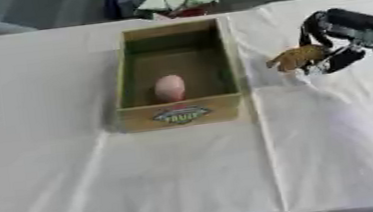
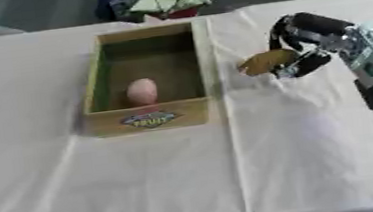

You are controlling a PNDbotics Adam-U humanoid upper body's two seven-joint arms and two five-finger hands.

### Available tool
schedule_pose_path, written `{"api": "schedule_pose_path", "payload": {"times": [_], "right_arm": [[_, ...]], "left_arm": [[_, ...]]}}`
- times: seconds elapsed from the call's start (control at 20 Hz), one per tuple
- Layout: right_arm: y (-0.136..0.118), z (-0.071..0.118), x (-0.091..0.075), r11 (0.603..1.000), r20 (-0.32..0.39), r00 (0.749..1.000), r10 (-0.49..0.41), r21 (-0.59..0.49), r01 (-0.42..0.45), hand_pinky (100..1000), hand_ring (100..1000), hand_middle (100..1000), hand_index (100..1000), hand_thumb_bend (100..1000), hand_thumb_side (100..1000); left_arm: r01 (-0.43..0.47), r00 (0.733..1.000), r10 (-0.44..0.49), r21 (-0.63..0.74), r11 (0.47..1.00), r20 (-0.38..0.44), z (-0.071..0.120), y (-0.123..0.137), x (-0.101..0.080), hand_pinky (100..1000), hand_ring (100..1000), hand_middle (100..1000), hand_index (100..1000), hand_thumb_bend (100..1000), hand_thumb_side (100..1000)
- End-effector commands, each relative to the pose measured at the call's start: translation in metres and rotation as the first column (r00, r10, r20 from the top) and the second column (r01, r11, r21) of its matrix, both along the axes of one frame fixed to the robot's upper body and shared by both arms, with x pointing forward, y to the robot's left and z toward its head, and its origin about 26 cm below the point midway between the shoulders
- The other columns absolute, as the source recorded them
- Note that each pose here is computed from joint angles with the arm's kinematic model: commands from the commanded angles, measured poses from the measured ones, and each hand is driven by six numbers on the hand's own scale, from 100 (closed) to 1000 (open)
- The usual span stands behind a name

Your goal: Pick up objects on the table and place them in the box.

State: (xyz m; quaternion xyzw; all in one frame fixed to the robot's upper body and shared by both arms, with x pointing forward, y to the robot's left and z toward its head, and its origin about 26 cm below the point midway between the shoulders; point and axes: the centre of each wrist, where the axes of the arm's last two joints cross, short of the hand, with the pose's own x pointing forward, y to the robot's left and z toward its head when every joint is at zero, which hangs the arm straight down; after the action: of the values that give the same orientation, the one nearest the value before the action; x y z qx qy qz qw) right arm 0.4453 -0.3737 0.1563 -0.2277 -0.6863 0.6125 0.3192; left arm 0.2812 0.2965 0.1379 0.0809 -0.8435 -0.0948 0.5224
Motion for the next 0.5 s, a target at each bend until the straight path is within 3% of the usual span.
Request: {"api": "schedule_pose_path", "payload": {"times": [0.05, 0.5], "right_arm": [[0.005, 0.035, 0.003, 0.999, 0.067, 0.997, 0.034, 0.024, -0.036, 270, 207, 398, 504, 272, 130], [0.053, 0.080, 0.018, 0.979, 0.115, 0.976, 0.187, 0.059, -0.195, 278, 213, 402, 511, 304, 137]], "left_arm": [[-0.007, 1.000, 0.007, 0.019, 1.000, 0.015, 0.005, 0.004, -0.001, 533, 580, 561, 781, 178, 844], [0.006, 1.000, -0.006, 0.025, 1.000, 0.007, 0.004, 0.003, -0.001, 531, 580, 560, 780, 179, 845]]}}
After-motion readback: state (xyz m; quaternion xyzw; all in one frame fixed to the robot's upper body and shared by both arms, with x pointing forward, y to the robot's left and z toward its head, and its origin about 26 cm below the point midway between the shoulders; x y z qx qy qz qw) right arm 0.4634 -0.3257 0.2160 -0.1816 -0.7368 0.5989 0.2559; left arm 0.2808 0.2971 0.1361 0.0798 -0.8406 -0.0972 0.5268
